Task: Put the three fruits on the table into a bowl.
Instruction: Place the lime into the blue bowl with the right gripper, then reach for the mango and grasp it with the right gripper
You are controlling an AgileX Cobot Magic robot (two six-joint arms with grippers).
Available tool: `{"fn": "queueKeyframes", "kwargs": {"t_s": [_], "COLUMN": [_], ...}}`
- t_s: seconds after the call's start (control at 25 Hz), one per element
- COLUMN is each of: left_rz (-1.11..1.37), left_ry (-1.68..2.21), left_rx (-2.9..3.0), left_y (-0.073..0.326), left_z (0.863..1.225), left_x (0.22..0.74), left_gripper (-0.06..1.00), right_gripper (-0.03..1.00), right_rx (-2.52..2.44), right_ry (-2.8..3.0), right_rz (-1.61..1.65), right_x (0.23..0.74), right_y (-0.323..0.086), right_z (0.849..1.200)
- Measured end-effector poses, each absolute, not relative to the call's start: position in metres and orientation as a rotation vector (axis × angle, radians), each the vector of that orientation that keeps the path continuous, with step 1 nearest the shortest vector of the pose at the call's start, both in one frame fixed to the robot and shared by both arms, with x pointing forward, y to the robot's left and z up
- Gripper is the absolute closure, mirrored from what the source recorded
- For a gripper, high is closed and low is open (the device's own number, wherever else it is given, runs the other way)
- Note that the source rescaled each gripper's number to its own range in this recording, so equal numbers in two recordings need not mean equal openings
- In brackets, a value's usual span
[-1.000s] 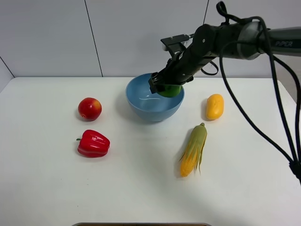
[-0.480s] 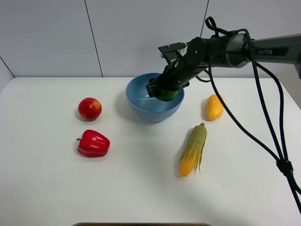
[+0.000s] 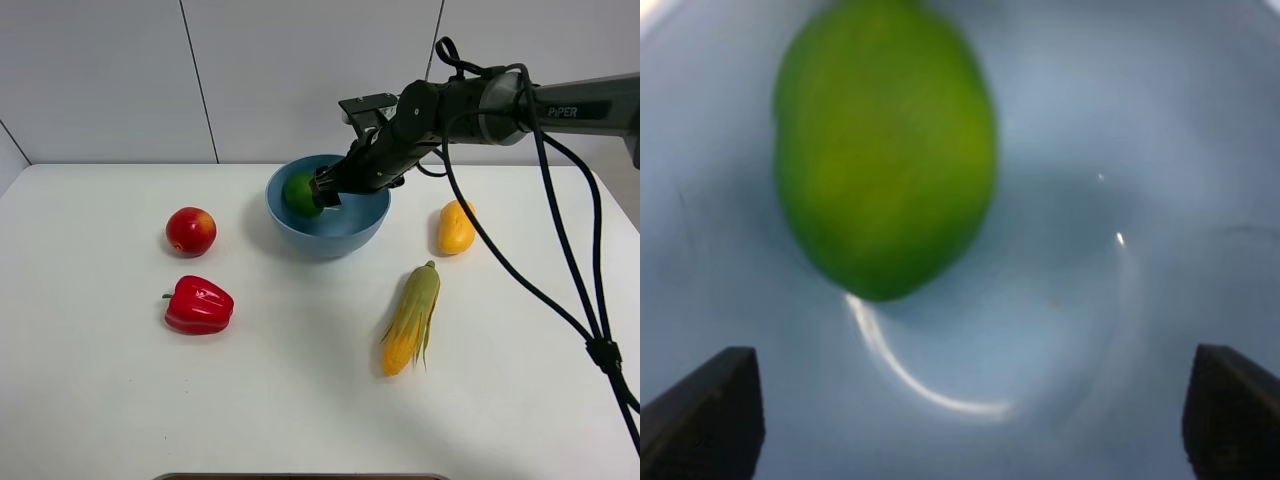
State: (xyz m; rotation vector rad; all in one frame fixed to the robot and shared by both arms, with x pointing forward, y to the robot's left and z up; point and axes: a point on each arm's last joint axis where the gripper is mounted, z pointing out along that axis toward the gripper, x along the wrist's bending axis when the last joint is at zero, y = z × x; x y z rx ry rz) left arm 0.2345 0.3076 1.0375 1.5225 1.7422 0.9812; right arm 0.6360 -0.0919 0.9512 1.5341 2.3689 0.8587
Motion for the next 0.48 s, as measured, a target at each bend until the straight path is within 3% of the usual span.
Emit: {"fn": "queueKeyframes", "kwargs": {"t_s": [0.28,0.48], "left_rz": [0.981,0.981], "left_ry": [1.742,1.742], "left_rx": [1.523,1.523], "left_y": [0.308,0.308], "left_z": [1.037,1.037], "left_x": [0.235,0.235], "left_gripper": [-0.06,-0.06], "right_gripper": [0.34,0.34], "right_rx": [1.551,1.56], "right_ry": [2.393,2.372], "right_rz": [0.84,0.893], "right_x": [0.632,0.621], "right_y": [-0.093,-0.097], "right_z": [0.956,0.993]}}
